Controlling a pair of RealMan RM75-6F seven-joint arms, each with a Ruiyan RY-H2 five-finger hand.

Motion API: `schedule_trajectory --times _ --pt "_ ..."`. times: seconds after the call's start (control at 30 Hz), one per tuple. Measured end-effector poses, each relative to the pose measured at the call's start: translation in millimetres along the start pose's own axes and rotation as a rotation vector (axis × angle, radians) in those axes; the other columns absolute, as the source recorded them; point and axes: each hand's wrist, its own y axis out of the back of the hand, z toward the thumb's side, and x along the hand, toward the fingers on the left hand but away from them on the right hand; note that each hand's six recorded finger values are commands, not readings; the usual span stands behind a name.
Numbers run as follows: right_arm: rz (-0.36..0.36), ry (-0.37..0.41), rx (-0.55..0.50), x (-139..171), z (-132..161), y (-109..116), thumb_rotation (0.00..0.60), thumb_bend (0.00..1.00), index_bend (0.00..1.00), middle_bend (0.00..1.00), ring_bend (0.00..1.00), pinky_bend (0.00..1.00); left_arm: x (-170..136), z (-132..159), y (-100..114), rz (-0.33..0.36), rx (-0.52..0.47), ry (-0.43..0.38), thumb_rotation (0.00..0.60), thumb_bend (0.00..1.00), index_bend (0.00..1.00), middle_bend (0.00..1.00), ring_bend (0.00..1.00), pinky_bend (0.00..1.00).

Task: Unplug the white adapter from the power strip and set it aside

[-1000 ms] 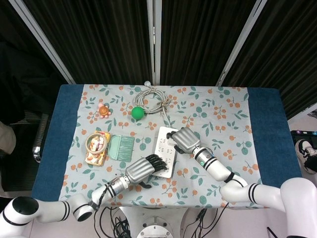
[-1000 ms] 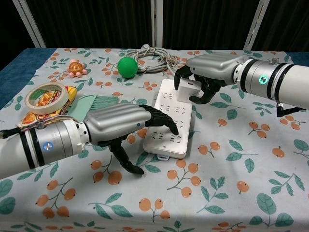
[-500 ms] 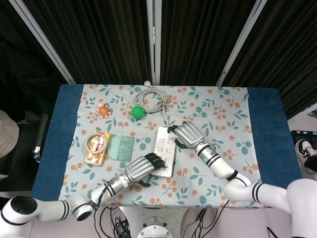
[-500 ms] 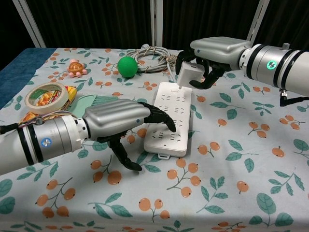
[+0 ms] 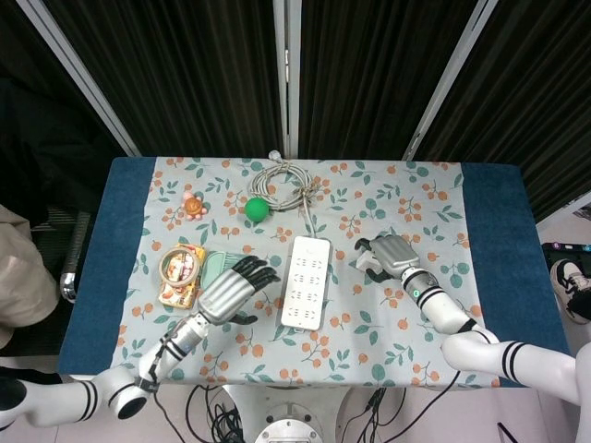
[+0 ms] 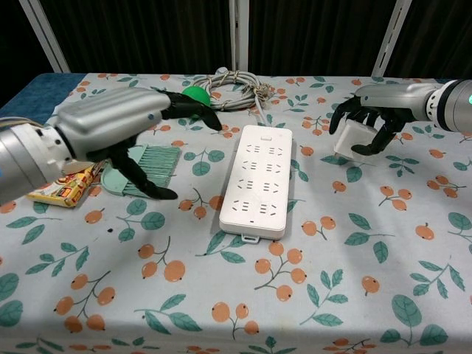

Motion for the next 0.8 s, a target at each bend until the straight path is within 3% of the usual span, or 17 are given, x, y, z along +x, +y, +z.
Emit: schedule_trajectory --times 0.17,0.37,0.47,0.63,0.8 --pt "-0.032 -0.009 0.016 1.3 -7.3 3.1 0.600 0.25 0.00 0.06 0.00 0.07 -32.6 -46.0 21.2 0.047 0.019 0.175 0.600 0.10 0.22 0.21 0.13 0.14" --pt "-0.102 -0.012 0.016 16.0 -15.0 13.6 0.600 0.25 0.00 0.08 0.00 0.07 -85.6 -95.7 47.3 0.094 0.092 0.379 0.600 0.10 0.22 0.21 0.13 0.14" --pt "-0.173 -0.026 0.023 33.7 -24.1 19.1 0.600 0.25 0.00 0.10 0.00 0.07 -118.2 -114.2 59.3 0.121 0.118 0.480 0.600 0.10 0.22 0.21 0.13 0.14" --pt "-0.340 -0.094 0.022 91.4 -55.9 21.8 0.600 0.25 0.00 0.12 0.00 0.07 -175.5 -133.7 73.7 0.147 0.155 0.638 0.600 0.10 0.22 0.21 0.13 0.14" --pt "-0.471 -0.186 -0.034 175.1 -94.2 5.0 0.600 0.25 0.00 0.14 0.00 0.07 -220.6 -134.5 83.8 0.188 0.171 0.757 0.600 0.10 0.22 0.21 0.13 0.12"
